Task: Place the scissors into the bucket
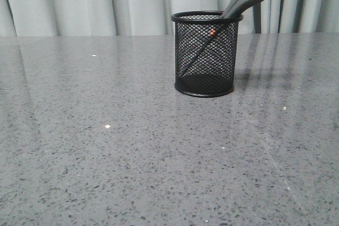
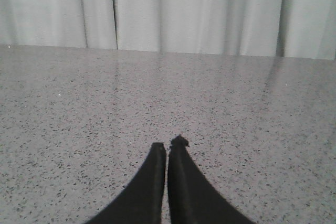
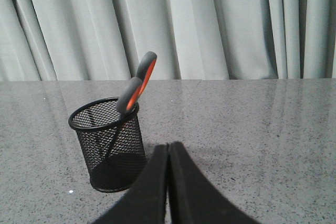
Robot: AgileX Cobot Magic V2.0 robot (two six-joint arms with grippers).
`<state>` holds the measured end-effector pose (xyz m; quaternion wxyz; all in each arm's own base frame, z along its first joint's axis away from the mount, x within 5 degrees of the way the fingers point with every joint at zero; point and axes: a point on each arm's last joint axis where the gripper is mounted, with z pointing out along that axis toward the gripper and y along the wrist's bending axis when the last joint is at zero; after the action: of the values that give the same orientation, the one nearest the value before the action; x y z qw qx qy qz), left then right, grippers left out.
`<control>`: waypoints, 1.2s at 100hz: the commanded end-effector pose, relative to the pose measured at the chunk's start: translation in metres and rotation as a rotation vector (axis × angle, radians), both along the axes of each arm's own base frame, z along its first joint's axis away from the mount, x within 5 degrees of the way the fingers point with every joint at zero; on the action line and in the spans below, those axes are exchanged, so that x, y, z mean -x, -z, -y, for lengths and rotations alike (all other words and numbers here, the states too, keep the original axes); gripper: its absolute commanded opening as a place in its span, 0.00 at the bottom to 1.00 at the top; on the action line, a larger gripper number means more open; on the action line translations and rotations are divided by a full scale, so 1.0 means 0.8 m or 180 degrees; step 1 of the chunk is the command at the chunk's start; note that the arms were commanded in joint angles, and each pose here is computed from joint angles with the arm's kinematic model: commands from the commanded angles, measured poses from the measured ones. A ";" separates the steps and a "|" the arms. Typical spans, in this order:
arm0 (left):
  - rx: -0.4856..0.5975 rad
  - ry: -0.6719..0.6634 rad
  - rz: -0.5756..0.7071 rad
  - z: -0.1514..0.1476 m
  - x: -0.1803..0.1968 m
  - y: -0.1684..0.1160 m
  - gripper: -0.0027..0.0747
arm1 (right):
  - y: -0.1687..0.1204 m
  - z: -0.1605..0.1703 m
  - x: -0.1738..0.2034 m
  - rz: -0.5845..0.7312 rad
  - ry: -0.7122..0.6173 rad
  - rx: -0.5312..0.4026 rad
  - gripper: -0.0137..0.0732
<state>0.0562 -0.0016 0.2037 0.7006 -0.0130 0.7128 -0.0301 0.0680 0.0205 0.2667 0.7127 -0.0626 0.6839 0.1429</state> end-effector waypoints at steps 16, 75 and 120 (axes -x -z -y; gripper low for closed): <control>0.0067 -0.0014 0.0186 0.000 0.001 0.007 0.01 | -0.018 0.004 0.000 0.0264 0.0106 -0.0076 0.11; 0.0067 -0.0014 0.0179 0.000 0.001 0.007 0.01 | -0.012 0.006 -0.002 0.0352 0.0218 0.0262 0.11; 0.0067 -0.0014 0.0172 0.000 0.000 0.008 0.01 | 0.082 0.020 0.017 -0.0030 0.0685 0.0453 0.11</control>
<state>0.0562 -0.0016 0.2032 0.6989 -0.0138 0.7144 -0.0309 0.0570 0.0053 0.2005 0.7011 -0.0379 0.7116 0.0259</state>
